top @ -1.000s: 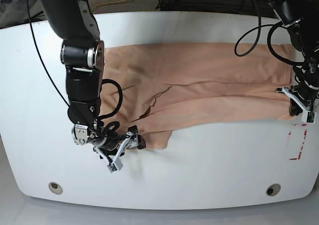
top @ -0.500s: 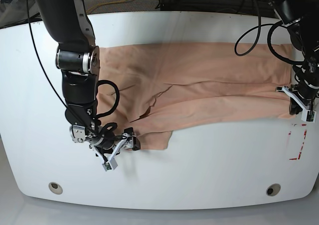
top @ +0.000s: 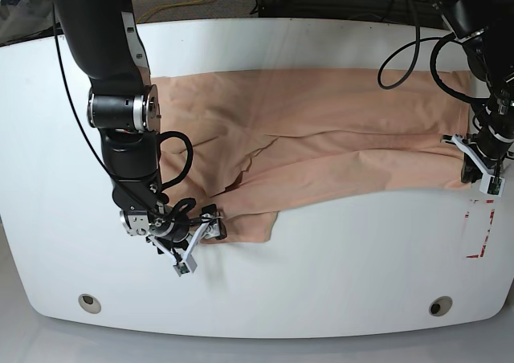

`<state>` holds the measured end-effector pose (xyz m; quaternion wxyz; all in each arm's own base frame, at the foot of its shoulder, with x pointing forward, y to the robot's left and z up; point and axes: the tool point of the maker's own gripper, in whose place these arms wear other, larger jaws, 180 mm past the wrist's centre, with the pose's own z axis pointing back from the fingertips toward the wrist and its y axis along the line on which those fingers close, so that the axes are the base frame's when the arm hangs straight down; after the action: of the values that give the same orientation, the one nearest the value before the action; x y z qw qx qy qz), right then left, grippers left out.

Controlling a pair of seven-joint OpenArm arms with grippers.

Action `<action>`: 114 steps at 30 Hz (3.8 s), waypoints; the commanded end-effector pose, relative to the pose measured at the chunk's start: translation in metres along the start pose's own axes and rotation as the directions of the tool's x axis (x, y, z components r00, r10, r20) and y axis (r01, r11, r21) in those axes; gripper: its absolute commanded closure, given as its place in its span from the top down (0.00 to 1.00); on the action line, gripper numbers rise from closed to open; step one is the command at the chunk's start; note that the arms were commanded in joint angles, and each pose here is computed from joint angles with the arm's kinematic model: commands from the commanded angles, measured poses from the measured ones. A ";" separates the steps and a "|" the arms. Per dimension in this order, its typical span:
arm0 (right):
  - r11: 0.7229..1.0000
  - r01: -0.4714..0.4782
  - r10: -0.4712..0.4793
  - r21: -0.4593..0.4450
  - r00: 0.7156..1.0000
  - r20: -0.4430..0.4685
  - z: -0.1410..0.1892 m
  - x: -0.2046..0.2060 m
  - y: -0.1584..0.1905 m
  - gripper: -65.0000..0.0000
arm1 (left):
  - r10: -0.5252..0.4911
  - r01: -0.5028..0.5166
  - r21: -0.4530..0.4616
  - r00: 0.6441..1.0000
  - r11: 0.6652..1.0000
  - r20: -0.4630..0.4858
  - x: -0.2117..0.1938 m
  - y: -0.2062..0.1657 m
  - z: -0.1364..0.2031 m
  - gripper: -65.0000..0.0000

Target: Fold the T-shirt properly

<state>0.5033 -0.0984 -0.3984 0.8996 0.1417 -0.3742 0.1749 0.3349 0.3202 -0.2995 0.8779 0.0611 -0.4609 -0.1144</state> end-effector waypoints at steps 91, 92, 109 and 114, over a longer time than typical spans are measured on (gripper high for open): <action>0.966 -0.181 0.166 -0.183 0.982 -0.095 0.200 -0.136 0.045 0.59 | -0.076 0.076 0.004 0.997 0.997 -0.004 0.005 0.025 0.007 0.00; 0.965 -0.182 0.168 -0.189 0.982 -0.085 0.196 -0.126 0.041 0.59 | -0.076 0.076 0.004 0.997 0.997 -0.004 0.005 0.025 0.007 0.00; 0.999 0.004 -0.006 -0.037 0.999 -0.050 0.087 -0.031 -0.013 0.59 | -0.073 0.073 0.009 0.997 0.997 -0.003 0.005 0.027 0.008 0.00; 0.997 0.078 -0.077 0.027 0.996 -0.038 0.064 -0.022 -0.016 0.59 | -0.073 0.073 0.010 0.997 0.997 -0.006 0.004 0.027 0.008 0.00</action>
<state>0.4389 -0.1407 -0.3853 0.9188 0.1568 -0.3271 0.1557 0.3270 0.3410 -0.3043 0.8870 0.0742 -0.4334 -0.1410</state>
